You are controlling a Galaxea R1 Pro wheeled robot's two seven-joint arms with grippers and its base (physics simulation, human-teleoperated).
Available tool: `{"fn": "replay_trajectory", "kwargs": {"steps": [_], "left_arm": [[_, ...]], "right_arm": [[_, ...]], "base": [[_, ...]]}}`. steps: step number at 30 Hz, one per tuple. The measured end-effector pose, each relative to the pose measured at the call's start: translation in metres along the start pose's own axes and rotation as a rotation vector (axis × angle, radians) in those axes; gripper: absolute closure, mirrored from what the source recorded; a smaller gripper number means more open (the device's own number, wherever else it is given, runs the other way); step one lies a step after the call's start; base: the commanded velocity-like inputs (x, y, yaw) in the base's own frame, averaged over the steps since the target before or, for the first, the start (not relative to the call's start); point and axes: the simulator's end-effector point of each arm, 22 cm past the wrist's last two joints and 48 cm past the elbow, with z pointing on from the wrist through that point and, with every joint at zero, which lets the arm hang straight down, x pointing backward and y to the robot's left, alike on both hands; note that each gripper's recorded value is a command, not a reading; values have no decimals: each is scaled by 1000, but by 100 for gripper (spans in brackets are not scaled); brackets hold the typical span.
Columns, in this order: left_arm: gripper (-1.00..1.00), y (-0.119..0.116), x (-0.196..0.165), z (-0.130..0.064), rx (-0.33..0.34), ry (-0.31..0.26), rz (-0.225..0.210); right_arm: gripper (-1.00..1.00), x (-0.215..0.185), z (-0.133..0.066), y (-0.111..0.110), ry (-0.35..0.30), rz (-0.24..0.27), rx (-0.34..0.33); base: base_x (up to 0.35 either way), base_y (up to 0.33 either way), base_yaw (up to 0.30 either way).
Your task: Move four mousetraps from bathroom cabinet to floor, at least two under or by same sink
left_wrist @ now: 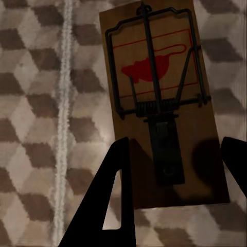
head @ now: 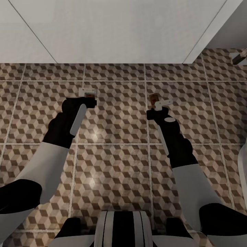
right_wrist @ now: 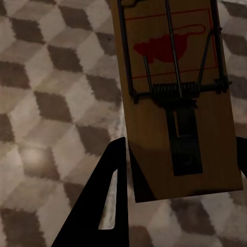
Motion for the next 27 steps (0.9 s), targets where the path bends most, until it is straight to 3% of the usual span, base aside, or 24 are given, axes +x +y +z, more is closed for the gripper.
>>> {"fn": "replay_trajectory", "kwargs": {"steps": [5, 27], "left_arm": [[100, -1, -12, -7, 4, -32, -4], [100, -4, -14, -8, 10, -37, 0]], "right_arm": [[100, 0, 0, 0, 0, 0, 0], [100, 2, 1, -1, 3, -1, 2]], "base": [[0, 0, 0], [0, 0, 0]]}}
